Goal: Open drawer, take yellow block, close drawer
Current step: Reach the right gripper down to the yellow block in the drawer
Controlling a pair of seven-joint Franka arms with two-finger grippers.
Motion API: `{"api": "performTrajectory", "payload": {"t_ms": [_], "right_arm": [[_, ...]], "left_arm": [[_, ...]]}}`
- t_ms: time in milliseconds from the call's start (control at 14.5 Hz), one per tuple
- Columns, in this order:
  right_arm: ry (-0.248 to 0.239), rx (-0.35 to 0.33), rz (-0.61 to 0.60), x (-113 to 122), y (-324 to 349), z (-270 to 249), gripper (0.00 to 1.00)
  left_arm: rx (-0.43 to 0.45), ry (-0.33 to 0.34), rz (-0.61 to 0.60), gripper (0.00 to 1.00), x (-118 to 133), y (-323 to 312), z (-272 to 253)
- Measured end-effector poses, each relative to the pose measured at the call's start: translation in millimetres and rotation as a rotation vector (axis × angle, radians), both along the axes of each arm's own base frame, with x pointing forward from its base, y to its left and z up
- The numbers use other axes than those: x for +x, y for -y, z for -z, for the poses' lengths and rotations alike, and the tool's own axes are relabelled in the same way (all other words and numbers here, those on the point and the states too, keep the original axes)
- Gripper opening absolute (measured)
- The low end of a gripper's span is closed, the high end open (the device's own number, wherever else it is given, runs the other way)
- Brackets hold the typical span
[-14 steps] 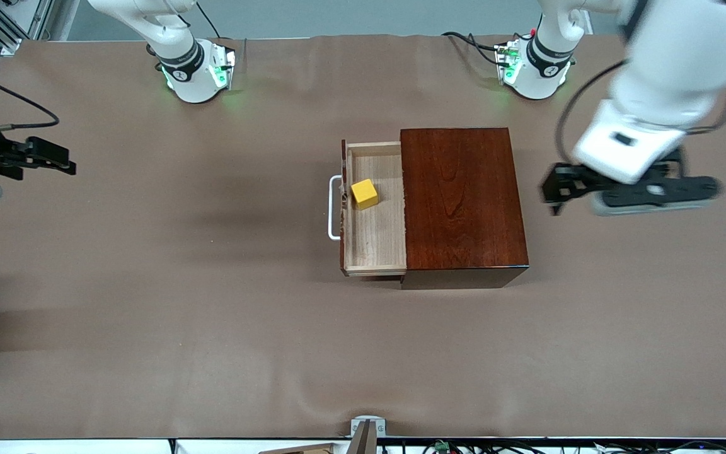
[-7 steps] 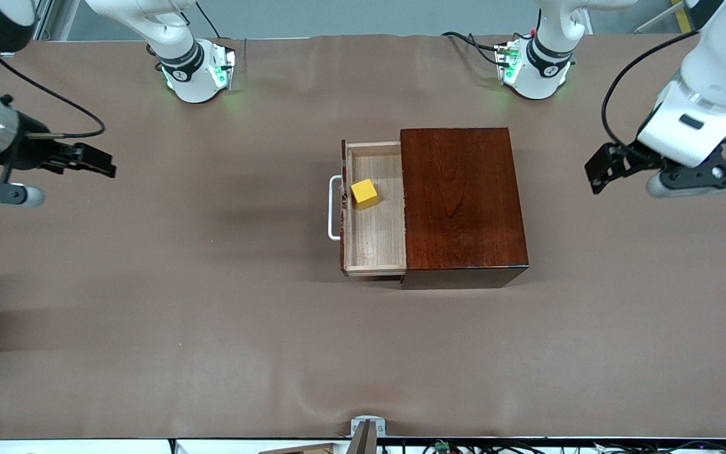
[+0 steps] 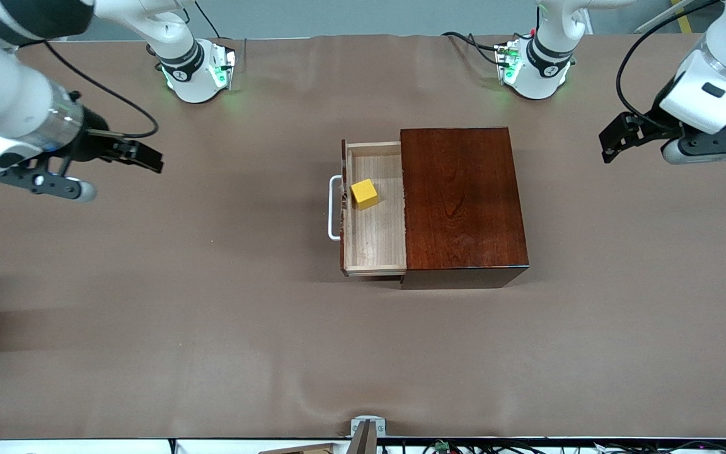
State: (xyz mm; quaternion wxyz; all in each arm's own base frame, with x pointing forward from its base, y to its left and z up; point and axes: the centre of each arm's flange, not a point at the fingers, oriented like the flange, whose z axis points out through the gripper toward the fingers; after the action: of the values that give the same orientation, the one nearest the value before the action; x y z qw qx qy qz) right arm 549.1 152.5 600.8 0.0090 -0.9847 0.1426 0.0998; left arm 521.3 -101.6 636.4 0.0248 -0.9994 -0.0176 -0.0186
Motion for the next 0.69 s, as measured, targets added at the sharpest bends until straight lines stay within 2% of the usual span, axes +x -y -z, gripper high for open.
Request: {"api": "performTrajectory", "payload": {"t_ms": [345, 691], "right_arm": [[-0.016, 0.004, 0.169, -5, -56, 12, 1.0], [-0.014, -0.029, 0.323, -11, -115, 35, 1.0]], "left_arm": [[0.003, 0.006, 0.008, 1.0, -7, -2, -4], [0.004, -0.003, 0.006, 1.0, -8, -3, -3]]}}
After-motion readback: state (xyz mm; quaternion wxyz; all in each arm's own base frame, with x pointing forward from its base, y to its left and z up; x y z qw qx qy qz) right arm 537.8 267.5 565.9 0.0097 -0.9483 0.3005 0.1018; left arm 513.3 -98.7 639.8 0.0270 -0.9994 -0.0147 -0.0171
